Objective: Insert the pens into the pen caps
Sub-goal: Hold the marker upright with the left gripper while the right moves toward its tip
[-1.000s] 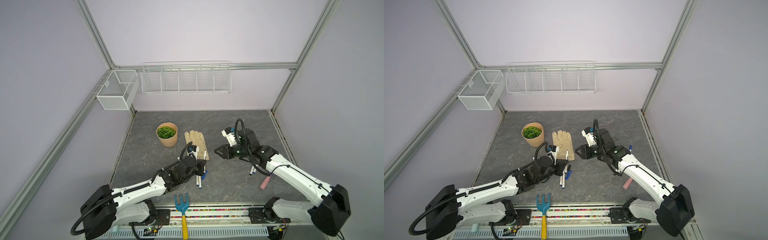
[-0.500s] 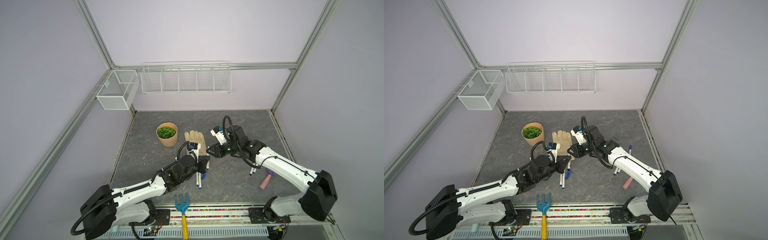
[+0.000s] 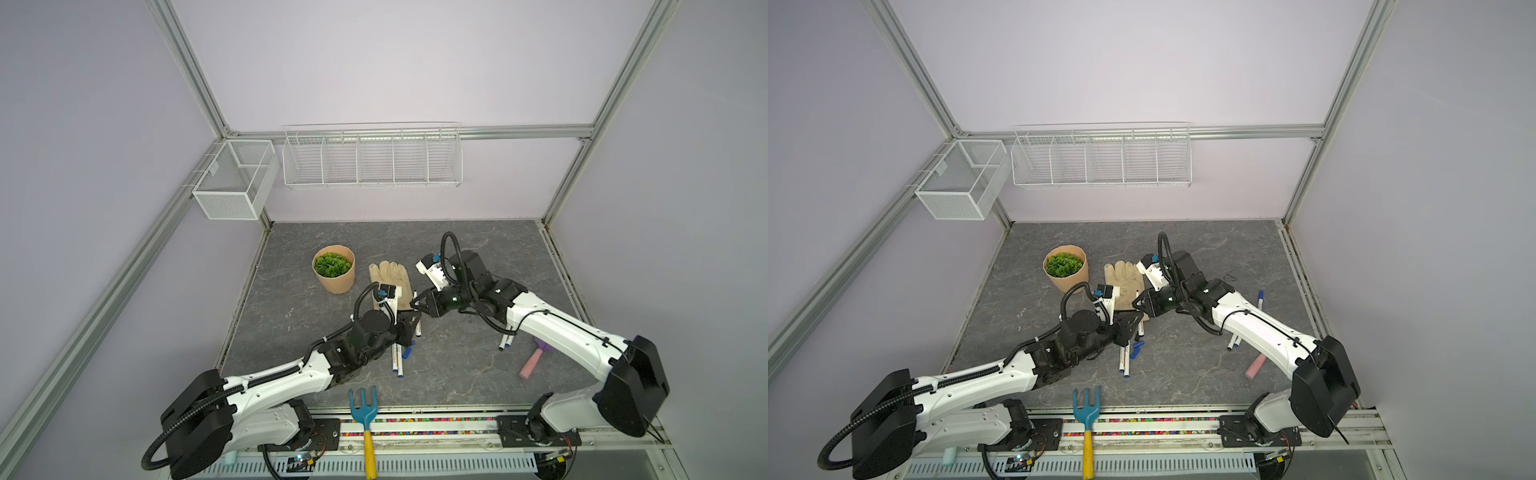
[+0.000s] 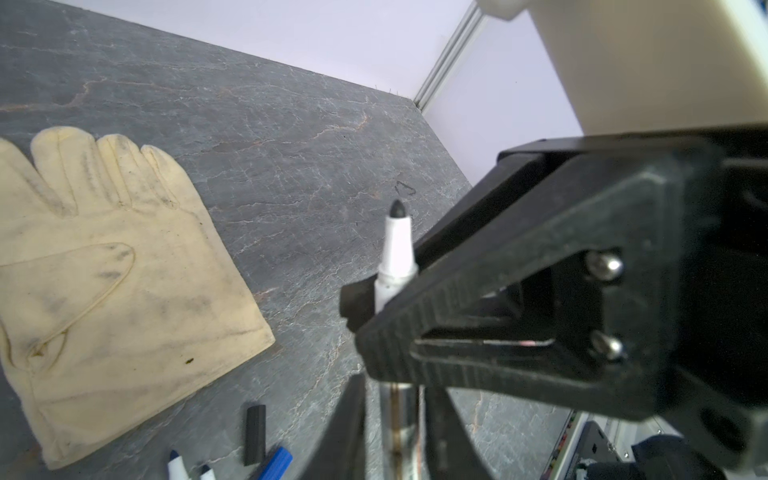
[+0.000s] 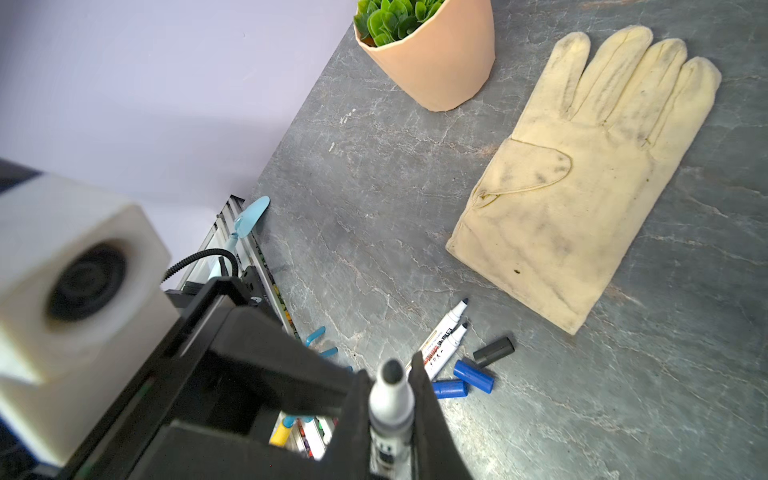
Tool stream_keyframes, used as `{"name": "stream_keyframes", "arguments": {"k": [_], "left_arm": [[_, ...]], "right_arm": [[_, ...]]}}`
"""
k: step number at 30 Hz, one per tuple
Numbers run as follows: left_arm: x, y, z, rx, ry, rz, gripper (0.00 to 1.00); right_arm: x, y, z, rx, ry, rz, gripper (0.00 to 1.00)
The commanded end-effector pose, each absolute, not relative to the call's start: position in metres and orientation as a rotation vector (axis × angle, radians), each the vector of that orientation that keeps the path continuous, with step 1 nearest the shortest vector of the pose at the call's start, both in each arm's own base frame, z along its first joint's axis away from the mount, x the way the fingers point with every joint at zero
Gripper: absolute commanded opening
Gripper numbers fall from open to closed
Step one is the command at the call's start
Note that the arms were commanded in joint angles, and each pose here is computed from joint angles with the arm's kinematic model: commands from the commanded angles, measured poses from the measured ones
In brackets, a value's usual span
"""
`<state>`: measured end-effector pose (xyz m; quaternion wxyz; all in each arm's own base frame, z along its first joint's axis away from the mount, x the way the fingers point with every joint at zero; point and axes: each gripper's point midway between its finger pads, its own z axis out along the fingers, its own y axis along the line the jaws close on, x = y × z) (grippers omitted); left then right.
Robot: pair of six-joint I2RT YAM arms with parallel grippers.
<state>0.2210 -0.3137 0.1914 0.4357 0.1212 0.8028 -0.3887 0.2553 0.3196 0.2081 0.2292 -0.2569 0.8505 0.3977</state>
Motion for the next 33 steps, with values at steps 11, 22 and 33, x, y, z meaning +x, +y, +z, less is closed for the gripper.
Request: {"name": "stream_keyframes", "arguments": {"k": [11,22,33], "left_arm": [[0.218,-0.326,0.188,0.366,2.016,-0.978,0.35],[0.221,-0.335,0.207,0.388,1.965,-1.007,0.1],[0.232,-0.236,0.159,-0.012,2.126,-0.63,0.0]], "right_arm": [[0.253,0.318,0.237,-0.674,2.277,1.231,0.07],[0.258,0.313,0.225,-0.637,2.331,1.2,0.07],[0.258,0.298,0.136,-0.746,2.641,0.845,0.51]]}}
